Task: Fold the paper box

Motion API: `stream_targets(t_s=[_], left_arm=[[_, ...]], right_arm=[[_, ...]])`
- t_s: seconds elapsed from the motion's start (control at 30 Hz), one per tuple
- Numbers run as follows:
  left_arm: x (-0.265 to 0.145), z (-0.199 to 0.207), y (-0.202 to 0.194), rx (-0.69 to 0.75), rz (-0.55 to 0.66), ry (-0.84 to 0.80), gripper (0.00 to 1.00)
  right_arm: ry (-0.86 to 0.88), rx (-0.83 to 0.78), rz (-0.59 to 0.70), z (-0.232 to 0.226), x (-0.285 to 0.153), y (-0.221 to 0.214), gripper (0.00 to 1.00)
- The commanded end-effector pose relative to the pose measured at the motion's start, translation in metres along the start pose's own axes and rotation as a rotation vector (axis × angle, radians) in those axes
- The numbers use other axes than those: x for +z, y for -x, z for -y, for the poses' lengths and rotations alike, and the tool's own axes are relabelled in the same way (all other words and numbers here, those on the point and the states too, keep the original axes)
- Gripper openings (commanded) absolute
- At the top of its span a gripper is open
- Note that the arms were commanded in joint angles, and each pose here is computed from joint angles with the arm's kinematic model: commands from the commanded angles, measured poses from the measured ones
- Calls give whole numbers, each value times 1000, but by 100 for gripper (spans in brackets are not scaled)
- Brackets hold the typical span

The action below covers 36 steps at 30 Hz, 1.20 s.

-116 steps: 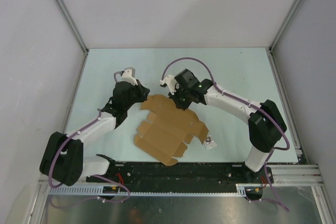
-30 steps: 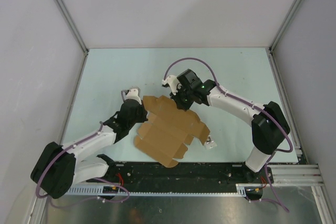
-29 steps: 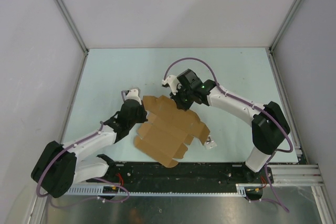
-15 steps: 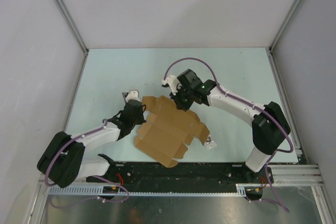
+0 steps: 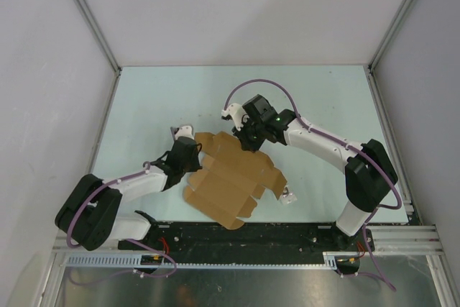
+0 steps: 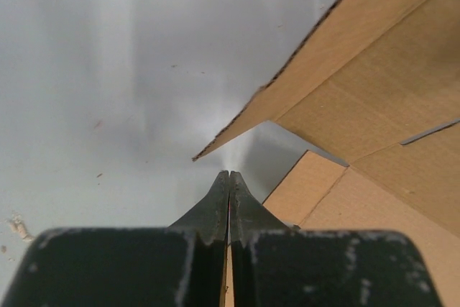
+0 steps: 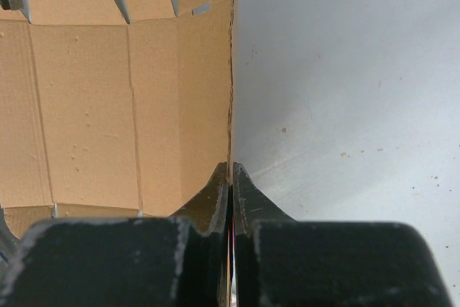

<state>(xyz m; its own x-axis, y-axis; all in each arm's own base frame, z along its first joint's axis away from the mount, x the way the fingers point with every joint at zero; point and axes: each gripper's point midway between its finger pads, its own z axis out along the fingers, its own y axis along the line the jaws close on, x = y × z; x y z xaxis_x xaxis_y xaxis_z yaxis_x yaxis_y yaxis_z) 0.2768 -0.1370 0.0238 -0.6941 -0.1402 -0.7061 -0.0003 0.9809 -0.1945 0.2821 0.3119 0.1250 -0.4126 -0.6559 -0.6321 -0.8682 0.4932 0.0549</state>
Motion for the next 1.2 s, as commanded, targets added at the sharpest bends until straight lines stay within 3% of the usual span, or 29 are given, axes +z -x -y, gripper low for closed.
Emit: stream_targets(t_s=[0.0,1.17], left_arm=[[-4,22,28,-27,81,-92,0],[-28,72,19,23,60,-376,0]], right_arm=[[1,-14,48,-1,-12,11,0],[19,16,43,-2,-3,9,0]])
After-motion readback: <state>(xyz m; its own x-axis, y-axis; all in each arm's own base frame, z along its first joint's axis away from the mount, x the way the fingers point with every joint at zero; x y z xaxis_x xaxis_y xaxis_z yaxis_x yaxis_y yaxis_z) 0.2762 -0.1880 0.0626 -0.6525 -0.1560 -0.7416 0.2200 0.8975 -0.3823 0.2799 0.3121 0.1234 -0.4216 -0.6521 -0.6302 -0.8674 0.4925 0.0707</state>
